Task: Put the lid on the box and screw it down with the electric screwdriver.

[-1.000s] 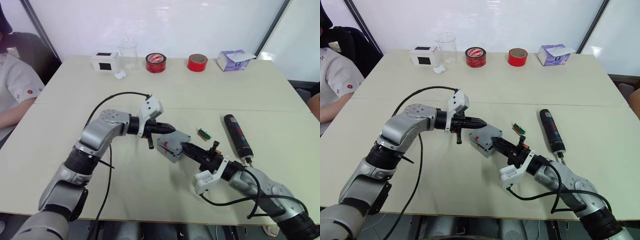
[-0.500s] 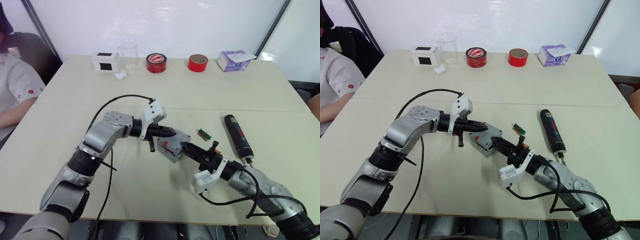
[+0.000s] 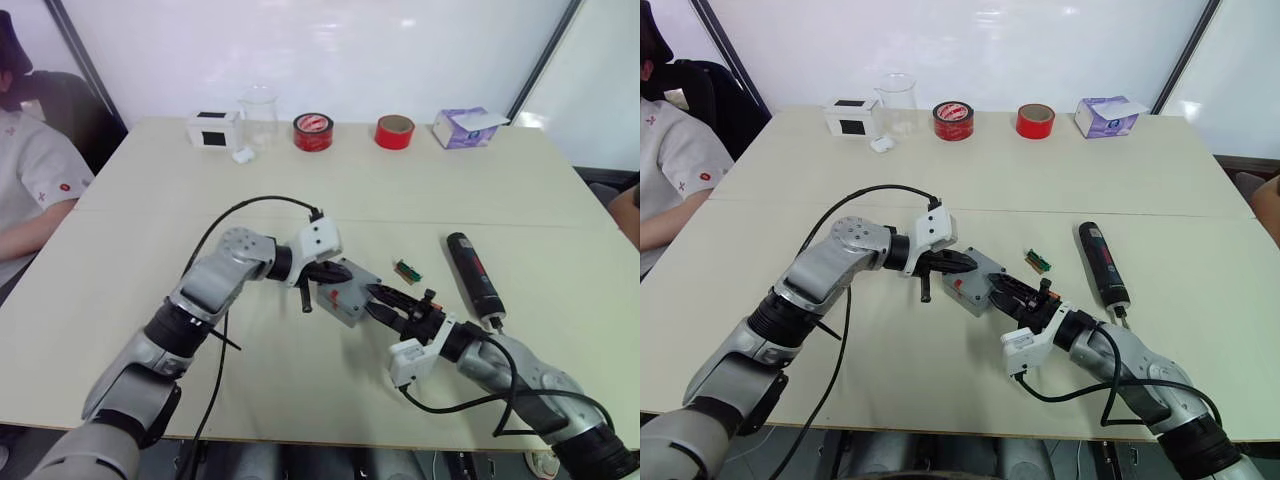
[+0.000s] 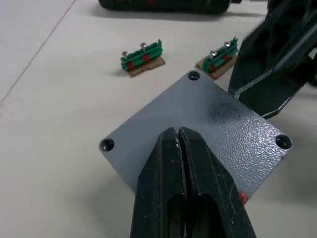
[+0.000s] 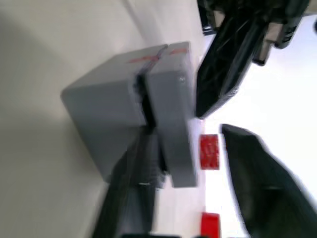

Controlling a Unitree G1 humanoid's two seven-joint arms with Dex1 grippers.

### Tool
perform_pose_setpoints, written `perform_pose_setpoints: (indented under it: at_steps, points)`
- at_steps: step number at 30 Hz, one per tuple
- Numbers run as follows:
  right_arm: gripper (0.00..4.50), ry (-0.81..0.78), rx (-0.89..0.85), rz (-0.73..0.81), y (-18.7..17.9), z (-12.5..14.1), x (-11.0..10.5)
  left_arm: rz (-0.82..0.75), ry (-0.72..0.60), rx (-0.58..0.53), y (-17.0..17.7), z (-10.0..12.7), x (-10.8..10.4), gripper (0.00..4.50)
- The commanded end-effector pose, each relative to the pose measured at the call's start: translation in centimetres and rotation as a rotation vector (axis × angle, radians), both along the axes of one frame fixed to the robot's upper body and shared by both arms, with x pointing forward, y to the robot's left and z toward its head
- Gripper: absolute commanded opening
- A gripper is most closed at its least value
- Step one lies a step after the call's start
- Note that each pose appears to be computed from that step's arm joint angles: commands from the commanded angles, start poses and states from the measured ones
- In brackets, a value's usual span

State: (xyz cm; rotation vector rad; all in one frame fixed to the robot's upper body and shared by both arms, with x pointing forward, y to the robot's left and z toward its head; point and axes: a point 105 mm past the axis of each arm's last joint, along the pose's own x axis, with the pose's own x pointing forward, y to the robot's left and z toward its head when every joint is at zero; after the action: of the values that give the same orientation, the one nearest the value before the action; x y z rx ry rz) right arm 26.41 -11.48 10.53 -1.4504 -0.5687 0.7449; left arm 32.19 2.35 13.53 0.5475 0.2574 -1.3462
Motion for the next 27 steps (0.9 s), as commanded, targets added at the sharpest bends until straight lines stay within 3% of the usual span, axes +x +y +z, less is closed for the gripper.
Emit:
perform_pose_setpoints:
  at_steps: [1,2,10,18,21,22,24,27]
  points:
    - [3.54,0.055,-0.035,-0.012,-0.6,-1.2,-0.5,0.000,0.096,0.128,0.8,-4.0,-1.0,0.00]
    - [3.86,0.056,-0.035,-0.014,-0.7,-1.2,-0.6,0.003,0.101,0.135,0.9,-4.2,-1.1,0.00]
    - [3.86,0.046,-0.024,-0.032,-1.5,-0.7,-1.3,0.038,0.086,0.190,1.6,-6.0,-0.6,0.00]
    - [3.86,0.058,-0.014,-0.061,-3.0,-0.1,-2.1,0.047,0.082,0.121,1.5,-5.4,-0.6,0.00]
    - [3.21,0.091,0.108,-0.105,-3.4,1.4,-1.6,0.086,0.074,-0.065,0.6,-2.6,0.0,0.00]
    - [2.71,0.111,0.172,-0.121,-3.4,2.1,-1.3,0.100,0.085,-0.140,0.4,-1.3,0.2,0.00]
    - [2.15,0.224,0.380,-0.148,-3.3,3.6,-0.8,0.156,0.096,-0.349,0.8,2.5,1.0,0.00]
    - [0.86,0.372,0.506,-0.153,-2.9,3.9,-0.6,0.245,0.080,-0.476,2.5,5.1,2.2,0.00]
